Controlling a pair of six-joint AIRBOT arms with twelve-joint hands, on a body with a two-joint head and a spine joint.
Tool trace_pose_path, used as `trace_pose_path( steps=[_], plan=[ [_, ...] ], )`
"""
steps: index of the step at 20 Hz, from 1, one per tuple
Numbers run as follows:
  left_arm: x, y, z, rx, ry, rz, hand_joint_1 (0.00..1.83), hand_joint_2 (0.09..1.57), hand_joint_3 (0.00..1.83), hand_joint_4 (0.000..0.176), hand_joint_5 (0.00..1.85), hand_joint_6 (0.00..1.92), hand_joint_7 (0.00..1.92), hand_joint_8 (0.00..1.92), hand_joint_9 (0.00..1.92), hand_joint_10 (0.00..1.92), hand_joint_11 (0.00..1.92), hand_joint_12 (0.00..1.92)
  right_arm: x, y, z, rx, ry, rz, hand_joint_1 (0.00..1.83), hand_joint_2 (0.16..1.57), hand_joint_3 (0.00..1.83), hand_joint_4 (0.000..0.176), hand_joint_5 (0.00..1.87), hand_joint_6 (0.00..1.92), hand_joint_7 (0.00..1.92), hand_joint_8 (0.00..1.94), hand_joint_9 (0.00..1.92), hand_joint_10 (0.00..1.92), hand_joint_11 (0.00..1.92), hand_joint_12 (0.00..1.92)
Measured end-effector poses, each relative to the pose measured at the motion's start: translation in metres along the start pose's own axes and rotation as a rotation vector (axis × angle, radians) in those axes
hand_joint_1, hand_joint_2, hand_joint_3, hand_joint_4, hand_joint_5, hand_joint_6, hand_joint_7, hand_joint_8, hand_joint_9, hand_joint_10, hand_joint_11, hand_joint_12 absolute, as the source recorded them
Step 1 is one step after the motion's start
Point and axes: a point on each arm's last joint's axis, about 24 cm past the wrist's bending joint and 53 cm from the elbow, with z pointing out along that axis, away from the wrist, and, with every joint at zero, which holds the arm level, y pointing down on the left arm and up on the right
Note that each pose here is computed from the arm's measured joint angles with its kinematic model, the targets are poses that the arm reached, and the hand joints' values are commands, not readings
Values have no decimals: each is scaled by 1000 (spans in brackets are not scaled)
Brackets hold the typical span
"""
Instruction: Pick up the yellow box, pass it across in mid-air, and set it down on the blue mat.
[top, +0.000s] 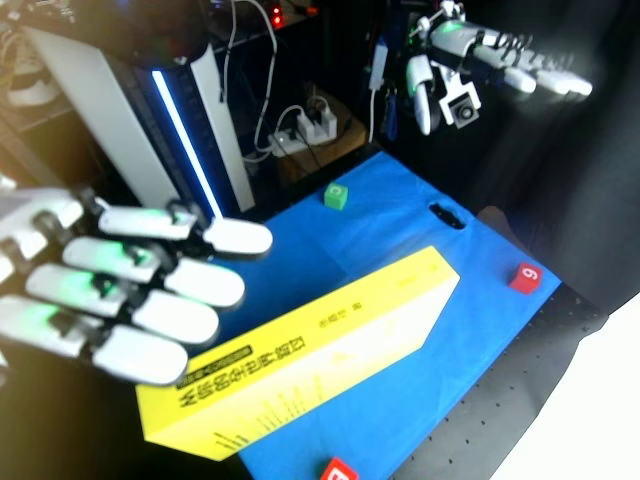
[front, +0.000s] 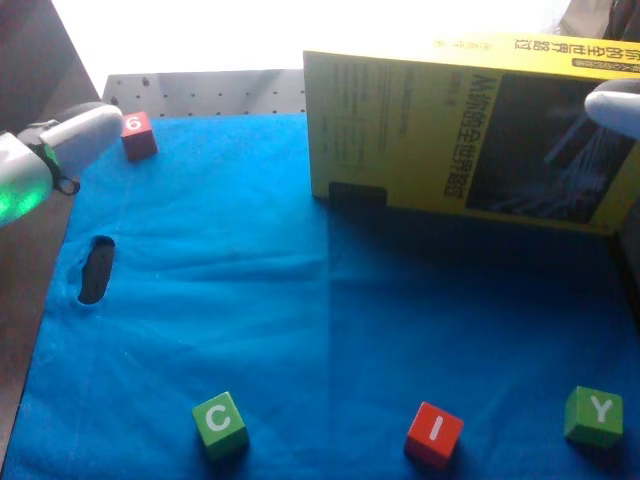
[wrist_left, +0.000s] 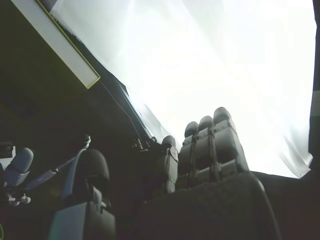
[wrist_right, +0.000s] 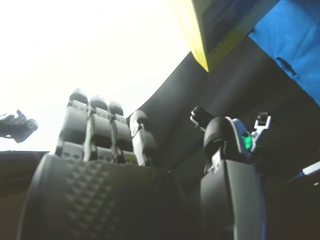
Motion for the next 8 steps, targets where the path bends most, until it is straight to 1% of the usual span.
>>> trace_pose_path(
  steps=[1,2,3,4,5,7,8],
  plan=[
    [0,0,0,1,0,0,375,1202,0,176,0,0,0,0,0,0,0,0,1,4,-1,-12,5,-8,473,1186,6,95,0,0,0,0,0,0,35,16],
    [0,-1,0,5,-2,0,367,1198,0,176,0,0,0,0,0,0,0,0,-1,6,-2,-22,5,-17,446,1194,9,91,0,0,0,0,0,0,30,17],
    [-1,-2,0,10,-5,1,383,1202,0,176,0,0,0,0,0,0,0,0,-3,7,-2,-23,-1,-19,418,1220,17,74,0,0,0,0,0,0,5,3],
    [-3,-3,0,15,-10,3,376,1201,0,176,0,0,0,0,0,0,0,0,-7,7,-4,-24,-10,-25,403,1229,18,70,0,0,0,0,0,0,0,0],
    [-6,-4,0,19,-14,8,395,1218,5,176,0,0,0,0,0,0,0,0,-11,7,-6,-27,-24,-27,457,1239,17,74,0,0,0,0,0,0,0,0],
    [-12,-3,0,17,-32,14,370,1218,3,176,0,0,0,0,0,0,0,0,-17,9,-8,-32,-45,-28,479,1218,3,118,0,0,0,0,0,0,19,9],
    [-14,-4,0,19,-37,14,341,1227,7,153,0,0,0,0,0,0,0,0,-19,10,-9,-36,-51,-30,484,1198,0,142,0,0,0,0,0,0,34,18]
  ],
)
